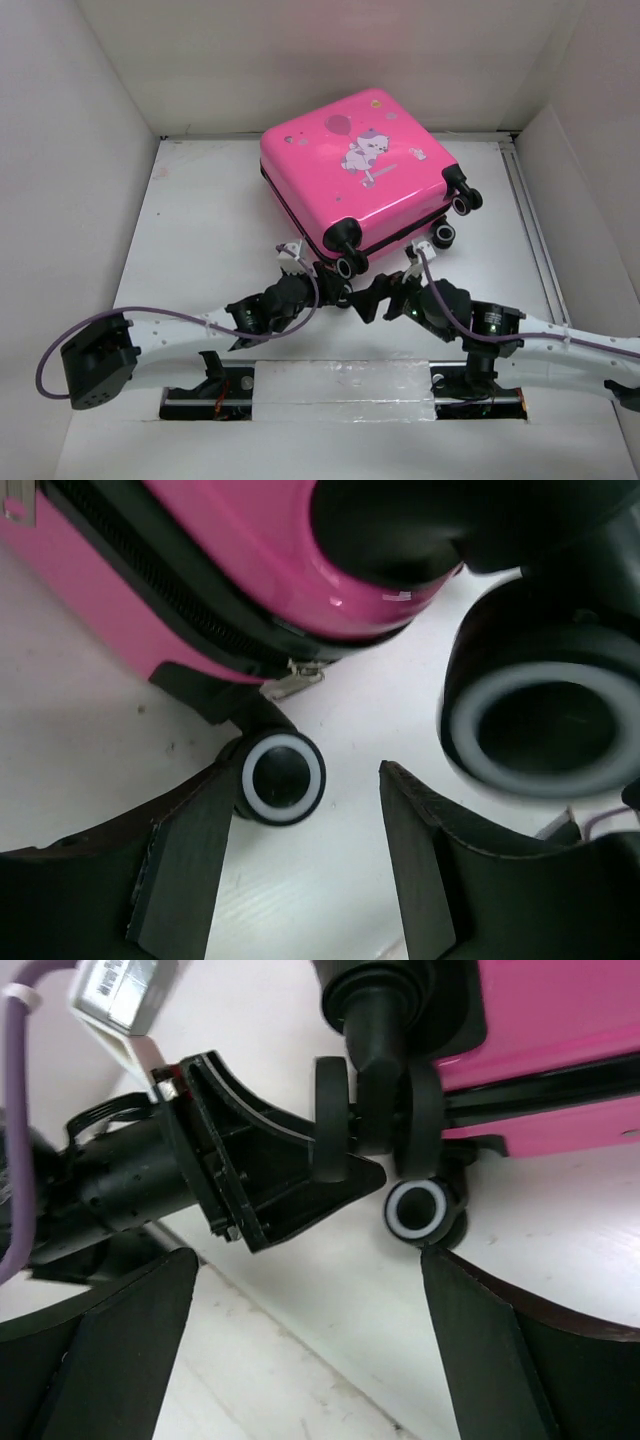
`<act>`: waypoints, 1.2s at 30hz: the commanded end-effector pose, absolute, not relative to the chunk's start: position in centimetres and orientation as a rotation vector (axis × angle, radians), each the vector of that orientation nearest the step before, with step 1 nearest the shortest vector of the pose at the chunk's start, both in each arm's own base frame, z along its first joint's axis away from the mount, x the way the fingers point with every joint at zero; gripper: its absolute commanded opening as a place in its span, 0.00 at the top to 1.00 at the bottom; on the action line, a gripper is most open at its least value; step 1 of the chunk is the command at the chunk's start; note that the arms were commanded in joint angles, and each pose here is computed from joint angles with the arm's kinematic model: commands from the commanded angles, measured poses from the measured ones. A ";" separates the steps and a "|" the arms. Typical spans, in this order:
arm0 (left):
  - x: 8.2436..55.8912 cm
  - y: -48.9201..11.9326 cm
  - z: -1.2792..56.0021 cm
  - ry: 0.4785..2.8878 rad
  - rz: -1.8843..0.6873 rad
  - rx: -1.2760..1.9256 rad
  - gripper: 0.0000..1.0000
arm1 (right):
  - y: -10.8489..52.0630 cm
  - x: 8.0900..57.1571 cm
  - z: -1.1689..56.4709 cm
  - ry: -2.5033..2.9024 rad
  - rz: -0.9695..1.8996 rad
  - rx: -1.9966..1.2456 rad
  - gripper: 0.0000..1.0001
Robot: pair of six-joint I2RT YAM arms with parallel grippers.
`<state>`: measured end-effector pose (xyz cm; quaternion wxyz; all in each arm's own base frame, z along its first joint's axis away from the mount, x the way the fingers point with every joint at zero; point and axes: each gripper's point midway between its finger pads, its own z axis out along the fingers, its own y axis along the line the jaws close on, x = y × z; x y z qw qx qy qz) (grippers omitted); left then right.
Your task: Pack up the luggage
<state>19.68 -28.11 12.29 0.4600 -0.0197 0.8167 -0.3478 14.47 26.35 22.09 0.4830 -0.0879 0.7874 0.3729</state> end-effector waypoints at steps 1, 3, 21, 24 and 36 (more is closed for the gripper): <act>21.9 -29.5 15.5 1.895 -0.832 -0.065 0.44 | 26.0 16.3 22.8 1.919 0.770 -0.258 0.00; 22.5 -29.6 14.9 1.898 -0.785 -0.055 0.44 | 25.9 18.0 22.6 1.924 0.674 -0.245 0.00; 25.3 -30.5 14.8 1.811 -0.676 -0.127 0.48 | 29.3 25.4 22.3 1.946 0.513 -0.326 0.06; 25.8 -30.1 15.0 1.787 -0.651 -0.163 0.53 | 29.7 25.7 22.4 1.943 0.544 -0.329 0.13; 27.0 -29.3 16.3 1.721 -0.592 -0.225 1.00 | 29.4 28.6 21.1 1.985 0.507 -0.360 0.48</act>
